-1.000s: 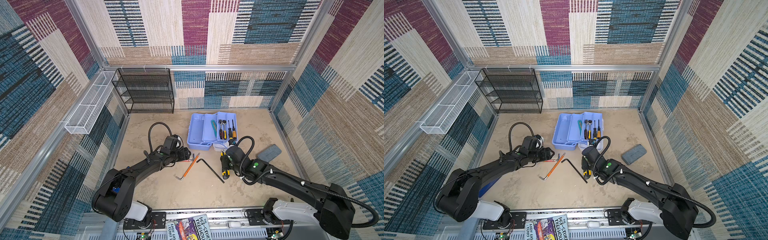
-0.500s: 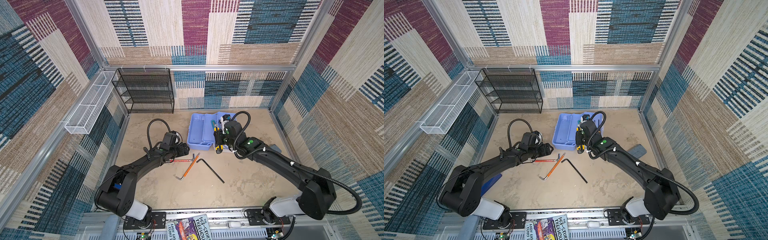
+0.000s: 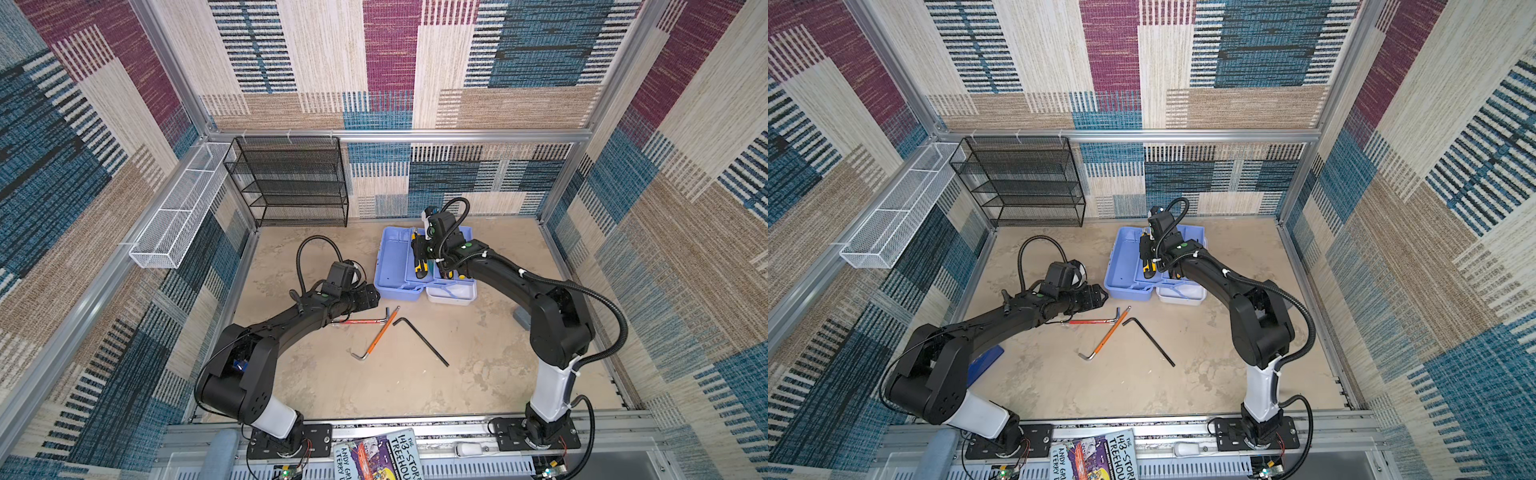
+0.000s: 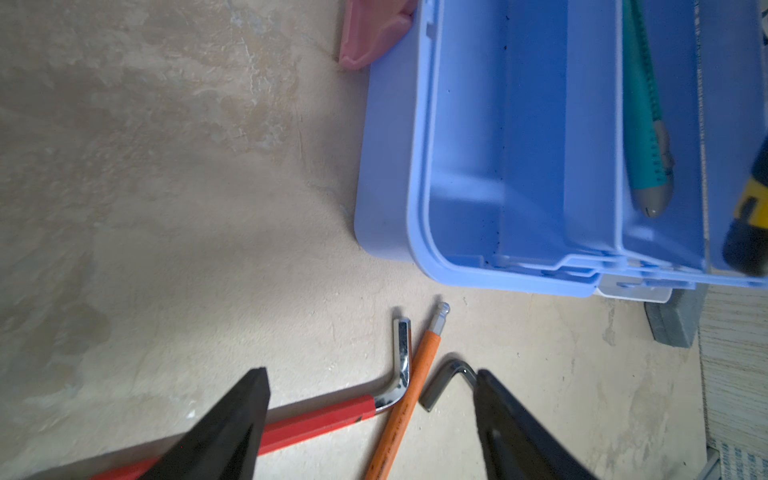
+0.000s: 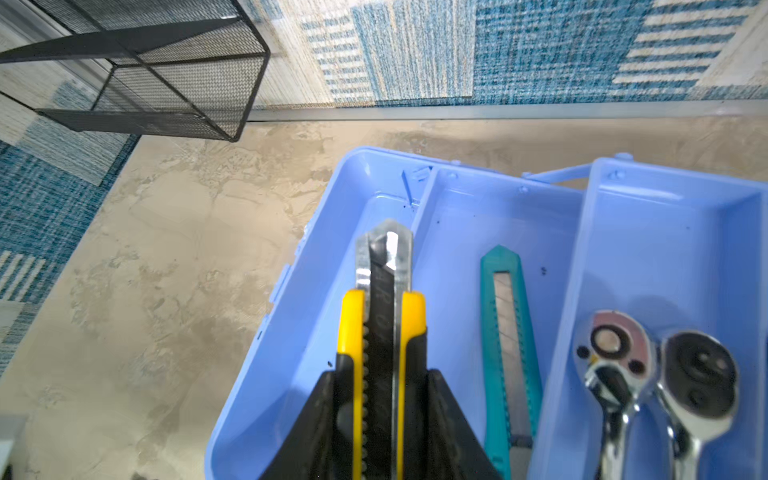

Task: Pack the tool kit
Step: 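Lower the knife into the top tray and open the right gripper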

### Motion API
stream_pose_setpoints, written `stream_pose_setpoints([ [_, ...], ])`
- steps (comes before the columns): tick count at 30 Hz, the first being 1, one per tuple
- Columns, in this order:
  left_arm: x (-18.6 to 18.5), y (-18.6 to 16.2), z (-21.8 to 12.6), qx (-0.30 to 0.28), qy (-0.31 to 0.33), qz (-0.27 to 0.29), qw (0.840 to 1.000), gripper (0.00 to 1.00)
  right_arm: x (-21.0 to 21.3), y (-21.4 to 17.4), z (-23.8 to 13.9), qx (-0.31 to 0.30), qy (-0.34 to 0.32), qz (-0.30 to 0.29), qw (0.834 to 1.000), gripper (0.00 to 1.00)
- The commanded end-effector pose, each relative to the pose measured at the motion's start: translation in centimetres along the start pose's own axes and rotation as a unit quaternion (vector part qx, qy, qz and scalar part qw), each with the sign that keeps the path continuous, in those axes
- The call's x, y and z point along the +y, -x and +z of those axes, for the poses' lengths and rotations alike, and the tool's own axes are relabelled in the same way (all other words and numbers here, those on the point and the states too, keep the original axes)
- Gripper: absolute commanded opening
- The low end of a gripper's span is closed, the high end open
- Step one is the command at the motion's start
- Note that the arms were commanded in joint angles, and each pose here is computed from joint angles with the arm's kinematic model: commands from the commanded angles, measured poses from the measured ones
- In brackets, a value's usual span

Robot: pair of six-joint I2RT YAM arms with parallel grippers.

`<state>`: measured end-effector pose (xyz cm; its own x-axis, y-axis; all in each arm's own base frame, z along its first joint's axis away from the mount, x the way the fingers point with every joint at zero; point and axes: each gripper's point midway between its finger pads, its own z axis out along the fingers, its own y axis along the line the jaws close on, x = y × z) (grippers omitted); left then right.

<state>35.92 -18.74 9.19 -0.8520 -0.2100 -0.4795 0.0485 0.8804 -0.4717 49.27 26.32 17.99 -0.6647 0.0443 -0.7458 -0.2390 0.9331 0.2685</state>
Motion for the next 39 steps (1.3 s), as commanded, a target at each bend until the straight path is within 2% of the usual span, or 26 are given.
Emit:
stream_pose_setpoints([
  [1, 0.0, 0.8, -0.1, -0.011, 0.002, 0.012, 1.0, 0.81, 0.1, 0.3, 1.2, 0.002, 0.0, -0.001, 1.0, 0.21],
  [9, -0.7, 2.0, 0.1, -0.016, -0.005, 0.014, 1.0, 0.81, -1.3, -0.3, 2.9, 0.012, -0.022, 0.005, 1.0, 0.23],
  [13, -1.1, 3.0, 0.7, -0.015, -0.003, 0.021, 1.0, 0.8, -1.6, -0.9, 3.5, 0.023, -0.027, 0.002, 0.999, 0.31],
  [19, -0.8, 5.2, 1.9, -0.019, 0.013, 0.028, 0.999, 0.79, -2.0, -1.4, 3.9, 0.03, -0.032, 0.004, 0.999, 0.36],
  [22, -0.8, 6.1, 2.8, -0.009, 0.015, 0.03, 0.999, 0.78, -2.0, -1.3, 3.9, 0.029, -0.032, 0.005, 0.999, 0.44],
  [26, -0.9, 6.7, 4.3, 0.007, 0.015, 0.033, 0.999, 0.75, -1.8, -1.0, 3.7, 0.025, -0.028, 0.006, 0.999, 0.56],
  [29, -1.1, 6.8, 5.2, 0.018, 0.011, 0.037, 0.999, 0.72, -1.6, -0.7, 3.4, 0.022, -0.025, 0.006, 0.999, 0.62],
  [34, -1.5, 7.2, 5.9, 0.023, 0.002, 0.038, 0.999, 0.68, -1.4, -0.3, 2.8, 0.017, -0.021, 0.004, 1.0, 0.65],
  [39, -2.1, 7.1, 6.8, 0.038, -0.016, 0.034, 0.999, 0.57, -1.0, -0.1, 2.2, 0.012, -0.01, 0.003, 1.0, 0.65],
])
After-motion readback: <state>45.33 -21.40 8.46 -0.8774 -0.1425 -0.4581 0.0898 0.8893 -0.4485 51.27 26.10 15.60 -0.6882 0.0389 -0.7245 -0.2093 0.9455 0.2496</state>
